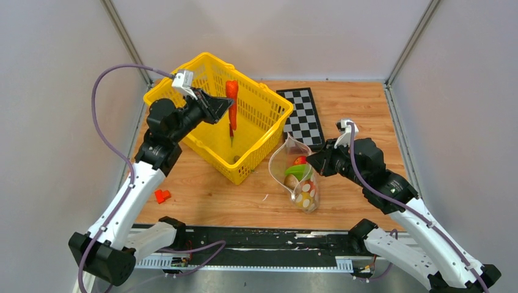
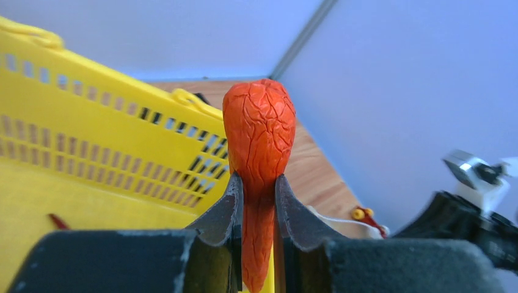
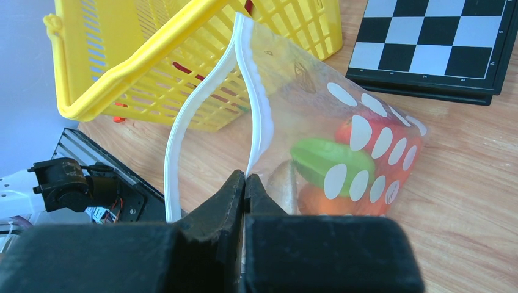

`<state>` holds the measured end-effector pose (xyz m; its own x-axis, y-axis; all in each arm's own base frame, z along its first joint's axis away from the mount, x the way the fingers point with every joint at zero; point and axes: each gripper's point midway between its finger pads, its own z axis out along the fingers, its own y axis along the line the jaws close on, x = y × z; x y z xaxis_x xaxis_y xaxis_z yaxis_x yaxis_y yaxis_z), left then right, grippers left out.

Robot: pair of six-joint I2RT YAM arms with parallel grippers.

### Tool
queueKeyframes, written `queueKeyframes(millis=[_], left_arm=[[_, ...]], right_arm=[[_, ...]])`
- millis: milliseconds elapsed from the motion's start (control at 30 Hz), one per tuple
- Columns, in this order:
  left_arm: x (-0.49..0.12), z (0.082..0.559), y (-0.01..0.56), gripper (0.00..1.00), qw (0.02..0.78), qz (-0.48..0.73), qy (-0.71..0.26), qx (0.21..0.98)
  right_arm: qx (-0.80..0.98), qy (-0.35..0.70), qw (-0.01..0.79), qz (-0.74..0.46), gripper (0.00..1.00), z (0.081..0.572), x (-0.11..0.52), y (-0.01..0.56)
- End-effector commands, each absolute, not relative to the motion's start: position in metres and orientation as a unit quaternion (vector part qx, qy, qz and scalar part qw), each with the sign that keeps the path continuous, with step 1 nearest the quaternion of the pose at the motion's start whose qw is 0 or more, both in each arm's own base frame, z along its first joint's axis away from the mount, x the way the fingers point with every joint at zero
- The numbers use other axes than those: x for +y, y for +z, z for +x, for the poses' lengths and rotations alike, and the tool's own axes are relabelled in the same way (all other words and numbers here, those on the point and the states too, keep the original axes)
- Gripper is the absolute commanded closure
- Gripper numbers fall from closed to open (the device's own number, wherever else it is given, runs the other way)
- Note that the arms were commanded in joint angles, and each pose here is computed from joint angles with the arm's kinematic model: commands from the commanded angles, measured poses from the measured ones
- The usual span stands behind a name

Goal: Place the food in the zip-top bag and seal the zipper
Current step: Place the fake vegetable in the zipper food storage bag.

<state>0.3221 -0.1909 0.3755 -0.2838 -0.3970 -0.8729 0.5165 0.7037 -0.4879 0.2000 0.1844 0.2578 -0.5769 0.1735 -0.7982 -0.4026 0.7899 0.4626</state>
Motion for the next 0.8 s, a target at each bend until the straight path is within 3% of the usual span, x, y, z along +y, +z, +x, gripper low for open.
queueKeyframes(millis=[0,300,767], left_arm=[[-0.222,0.282,0.410,0.87,0.589,0.087,-0.498,0.630],[-0.260,0.240,0.408,0.88,0.571,0.051,-0.590,0.569],[-0.338,0.198,0.354,0.85,0.494,0.128,-0.604,0.612]], right_arm=[[0.805,0.343,0.480,-0.065,1.00,0.203,0.190,0.277],[0.804,0.343,0.481,-0.063,1.00,0.203,0.189,0.278],[0.802,0.348,0.481,-0.065,1.00,0.204,0.192,0.279]])
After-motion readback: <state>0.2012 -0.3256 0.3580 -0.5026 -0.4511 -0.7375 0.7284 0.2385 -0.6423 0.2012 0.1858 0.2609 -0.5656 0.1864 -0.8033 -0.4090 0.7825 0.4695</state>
